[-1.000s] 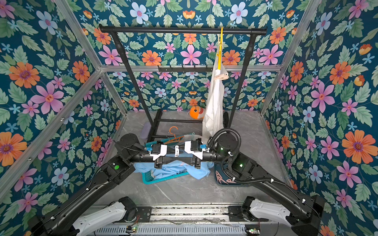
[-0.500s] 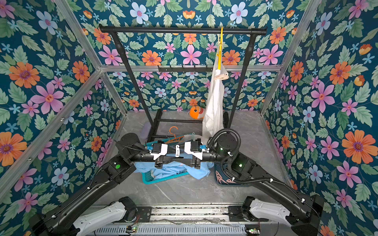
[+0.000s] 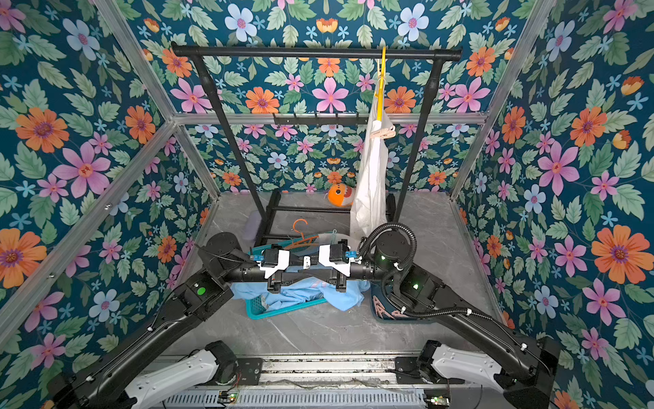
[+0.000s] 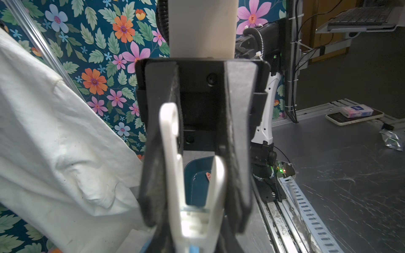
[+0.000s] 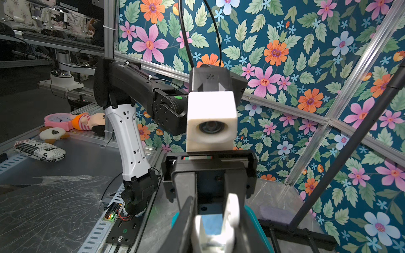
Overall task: Use clothespins to secure the t-shirt on both sides of the hanger
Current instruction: Open the clothespin.
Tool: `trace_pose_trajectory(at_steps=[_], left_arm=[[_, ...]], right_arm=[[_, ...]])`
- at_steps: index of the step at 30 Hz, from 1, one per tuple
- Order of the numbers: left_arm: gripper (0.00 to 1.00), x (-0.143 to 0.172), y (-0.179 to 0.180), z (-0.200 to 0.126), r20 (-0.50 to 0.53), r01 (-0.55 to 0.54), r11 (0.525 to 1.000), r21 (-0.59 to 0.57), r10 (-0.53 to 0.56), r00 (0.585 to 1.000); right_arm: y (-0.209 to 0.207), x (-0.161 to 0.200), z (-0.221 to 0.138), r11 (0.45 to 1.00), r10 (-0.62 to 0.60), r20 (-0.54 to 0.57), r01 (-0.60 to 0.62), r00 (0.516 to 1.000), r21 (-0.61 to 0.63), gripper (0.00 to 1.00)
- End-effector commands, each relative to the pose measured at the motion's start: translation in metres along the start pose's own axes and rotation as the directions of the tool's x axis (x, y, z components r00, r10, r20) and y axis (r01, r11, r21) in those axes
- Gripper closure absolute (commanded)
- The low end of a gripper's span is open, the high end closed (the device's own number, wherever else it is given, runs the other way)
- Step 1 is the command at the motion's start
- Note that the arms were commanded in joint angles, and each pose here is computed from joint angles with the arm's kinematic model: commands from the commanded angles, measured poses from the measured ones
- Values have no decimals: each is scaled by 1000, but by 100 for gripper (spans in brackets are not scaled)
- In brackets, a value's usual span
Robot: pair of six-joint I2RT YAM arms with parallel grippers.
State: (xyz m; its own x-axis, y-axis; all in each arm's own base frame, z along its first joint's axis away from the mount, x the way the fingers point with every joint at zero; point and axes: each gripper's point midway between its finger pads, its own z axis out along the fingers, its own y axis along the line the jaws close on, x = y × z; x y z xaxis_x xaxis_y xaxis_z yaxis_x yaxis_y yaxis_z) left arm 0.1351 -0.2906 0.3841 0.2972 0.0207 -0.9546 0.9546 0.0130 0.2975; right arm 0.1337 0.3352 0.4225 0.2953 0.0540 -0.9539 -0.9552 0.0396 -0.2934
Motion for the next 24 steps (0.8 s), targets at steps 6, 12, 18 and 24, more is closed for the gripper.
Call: trace_pose_trajectory(at_steps=[6,12,18,24], left_arm=[[0,4,10,-6,-29,2,996,-93,-5,1000],[0,7,7,-15,-50,20,992,-125,-26,998],[0,13,32,-37,-67,97,930,-354,-129,989],[1,49,57,-44,-189,89,869,-486,-204,961]], right_arm=[[-7,-4,-5,997,-33,25,31,999,64,91],[-16,0,-12,989,-42,15,40,999,143,100],[-22,2,-34,961,-66,10,61,998,269,100],[-12,-1,-62,944,-76,26,63,997,322,100]])
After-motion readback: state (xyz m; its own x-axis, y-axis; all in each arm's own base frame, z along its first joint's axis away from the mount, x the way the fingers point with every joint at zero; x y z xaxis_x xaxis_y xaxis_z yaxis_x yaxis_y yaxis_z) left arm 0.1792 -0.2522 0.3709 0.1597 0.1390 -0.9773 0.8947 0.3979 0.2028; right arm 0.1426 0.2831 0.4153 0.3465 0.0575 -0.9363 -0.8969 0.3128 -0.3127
